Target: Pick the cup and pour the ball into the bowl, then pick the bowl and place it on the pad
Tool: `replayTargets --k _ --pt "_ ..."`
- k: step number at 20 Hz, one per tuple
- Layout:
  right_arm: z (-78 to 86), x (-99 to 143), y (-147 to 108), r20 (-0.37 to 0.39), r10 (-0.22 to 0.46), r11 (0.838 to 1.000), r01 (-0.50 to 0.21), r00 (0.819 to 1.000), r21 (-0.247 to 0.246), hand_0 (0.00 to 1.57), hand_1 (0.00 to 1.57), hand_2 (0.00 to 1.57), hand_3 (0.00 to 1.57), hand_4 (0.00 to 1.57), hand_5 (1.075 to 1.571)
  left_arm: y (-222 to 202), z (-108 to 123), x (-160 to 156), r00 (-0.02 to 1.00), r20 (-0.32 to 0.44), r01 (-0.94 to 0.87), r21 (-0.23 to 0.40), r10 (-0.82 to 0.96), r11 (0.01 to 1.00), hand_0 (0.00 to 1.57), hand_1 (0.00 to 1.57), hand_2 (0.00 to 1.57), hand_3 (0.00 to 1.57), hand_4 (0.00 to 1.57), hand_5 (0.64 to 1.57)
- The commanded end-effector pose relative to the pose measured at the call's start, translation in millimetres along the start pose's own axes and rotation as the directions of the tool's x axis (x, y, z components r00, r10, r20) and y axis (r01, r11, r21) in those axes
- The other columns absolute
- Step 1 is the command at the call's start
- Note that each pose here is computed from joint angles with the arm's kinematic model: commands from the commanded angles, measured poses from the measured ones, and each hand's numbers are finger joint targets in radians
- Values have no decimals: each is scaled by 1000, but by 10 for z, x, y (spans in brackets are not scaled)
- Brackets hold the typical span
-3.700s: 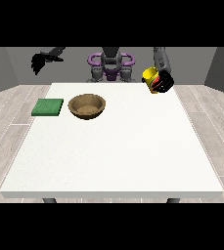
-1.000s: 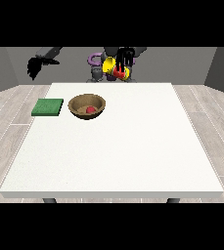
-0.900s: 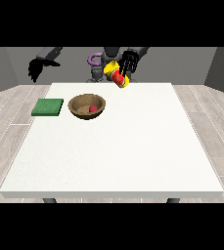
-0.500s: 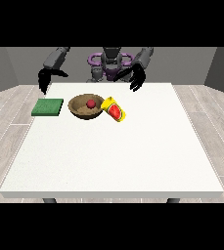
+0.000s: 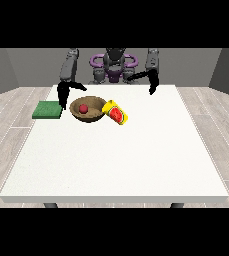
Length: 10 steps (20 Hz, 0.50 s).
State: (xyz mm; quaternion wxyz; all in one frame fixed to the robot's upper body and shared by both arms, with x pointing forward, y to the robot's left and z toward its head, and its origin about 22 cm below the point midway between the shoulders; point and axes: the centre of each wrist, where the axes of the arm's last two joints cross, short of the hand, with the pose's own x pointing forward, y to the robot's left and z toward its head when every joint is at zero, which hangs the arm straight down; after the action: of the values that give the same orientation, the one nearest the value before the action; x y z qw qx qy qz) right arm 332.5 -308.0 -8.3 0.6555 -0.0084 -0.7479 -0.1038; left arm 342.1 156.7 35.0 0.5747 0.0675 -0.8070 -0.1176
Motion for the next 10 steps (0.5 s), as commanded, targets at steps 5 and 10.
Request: replayTargets --k 5,10 --pt "-115 -250 72 28 3 998 -1 1000 -58 0 0 0 0 251 1567 208 19 87 996 79 -42 -23 44 999 0 0 0 0 0 1565" --pt "-6 -399 -261 -65 3 996 -8 998 -90 0 0 0 0 201 1562 464 196 74 998 26 -52 -51 54 997 0 0 0 0 0 1565"
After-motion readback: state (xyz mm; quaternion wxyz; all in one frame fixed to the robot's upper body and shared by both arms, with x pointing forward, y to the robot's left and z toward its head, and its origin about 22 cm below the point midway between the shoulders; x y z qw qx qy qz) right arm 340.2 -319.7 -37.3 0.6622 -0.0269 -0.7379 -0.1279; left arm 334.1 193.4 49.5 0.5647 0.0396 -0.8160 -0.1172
